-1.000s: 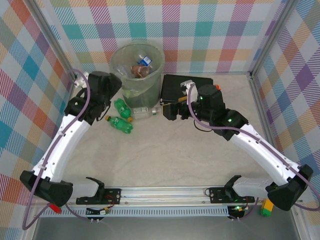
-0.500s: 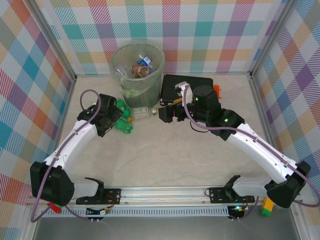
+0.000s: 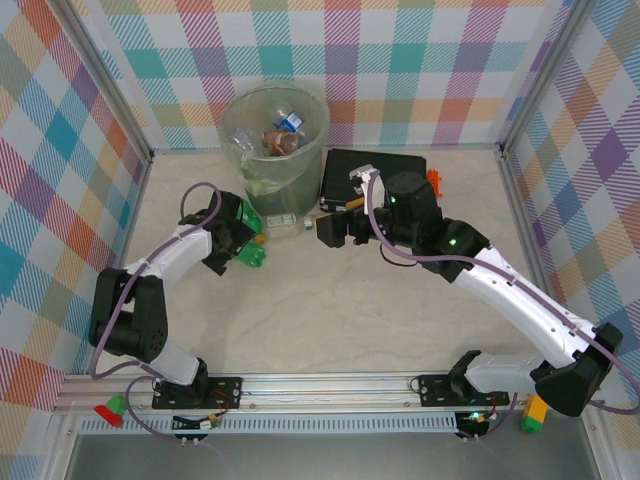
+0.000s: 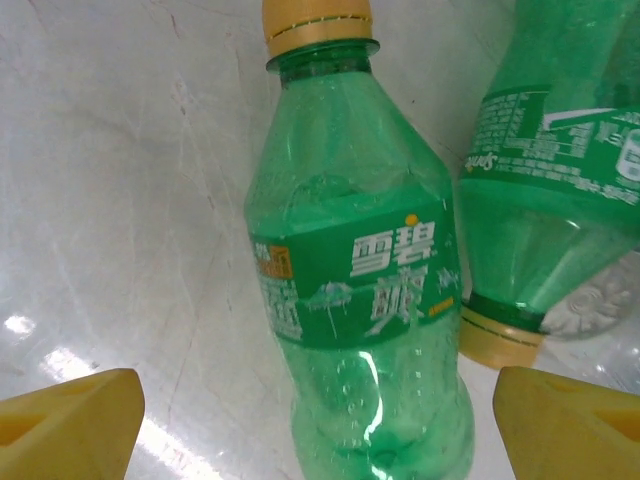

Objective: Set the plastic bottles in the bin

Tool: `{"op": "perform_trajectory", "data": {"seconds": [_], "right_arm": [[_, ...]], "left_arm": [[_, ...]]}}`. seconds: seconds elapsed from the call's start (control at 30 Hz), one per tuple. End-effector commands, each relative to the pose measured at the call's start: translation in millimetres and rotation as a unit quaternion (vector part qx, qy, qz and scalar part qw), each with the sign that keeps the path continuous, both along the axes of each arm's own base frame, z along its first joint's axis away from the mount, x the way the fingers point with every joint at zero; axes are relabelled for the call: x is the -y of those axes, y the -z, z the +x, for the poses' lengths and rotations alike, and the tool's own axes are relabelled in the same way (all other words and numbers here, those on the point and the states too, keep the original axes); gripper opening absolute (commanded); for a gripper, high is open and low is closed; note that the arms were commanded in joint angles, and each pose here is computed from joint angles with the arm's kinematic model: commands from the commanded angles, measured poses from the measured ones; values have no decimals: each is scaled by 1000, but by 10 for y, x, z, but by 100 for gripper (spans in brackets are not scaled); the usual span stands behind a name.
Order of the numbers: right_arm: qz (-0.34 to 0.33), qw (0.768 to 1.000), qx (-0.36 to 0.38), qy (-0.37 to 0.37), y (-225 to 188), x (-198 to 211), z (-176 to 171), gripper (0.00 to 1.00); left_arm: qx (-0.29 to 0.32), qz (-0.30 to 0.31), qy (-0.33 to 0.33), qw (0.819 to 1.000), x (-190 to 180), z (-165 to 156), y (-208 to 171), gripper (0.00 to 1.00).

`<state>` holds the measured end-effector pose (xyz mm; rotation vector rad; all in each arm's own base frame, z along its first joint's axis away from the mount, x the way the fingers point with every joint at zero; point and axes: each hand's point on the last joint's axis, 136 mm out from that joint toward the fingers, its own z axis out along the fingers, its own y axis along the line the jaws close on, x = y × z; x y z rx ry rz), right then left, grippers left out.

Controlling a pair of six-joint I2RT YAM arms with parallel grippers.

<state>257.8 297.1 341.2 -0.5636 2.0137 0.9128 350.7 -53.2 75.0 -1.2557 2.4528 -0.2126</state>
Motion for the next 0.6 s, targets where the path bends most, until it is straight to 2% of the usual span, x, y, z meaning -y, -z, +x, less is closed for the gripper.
{"op": "perform_trajectory", "data": {"seconds": [0.0, 0.43, 0.57], "right_arm": [[12, 1000, 21, -2, -197, 39, -55, 99], [5, 1000, 23, 1, -180, 37, -29, 99], [3, 1000, 22, 2, -169, 36, -19, 99]], "left_arm": [[2, -14, -6, 1000, -9, 73, 93, 87], [-10, -14, -11, 1000, -69, 164, 328, 81], [-17, -14, -5, 1000, -55, 158, 389, 83]]}}
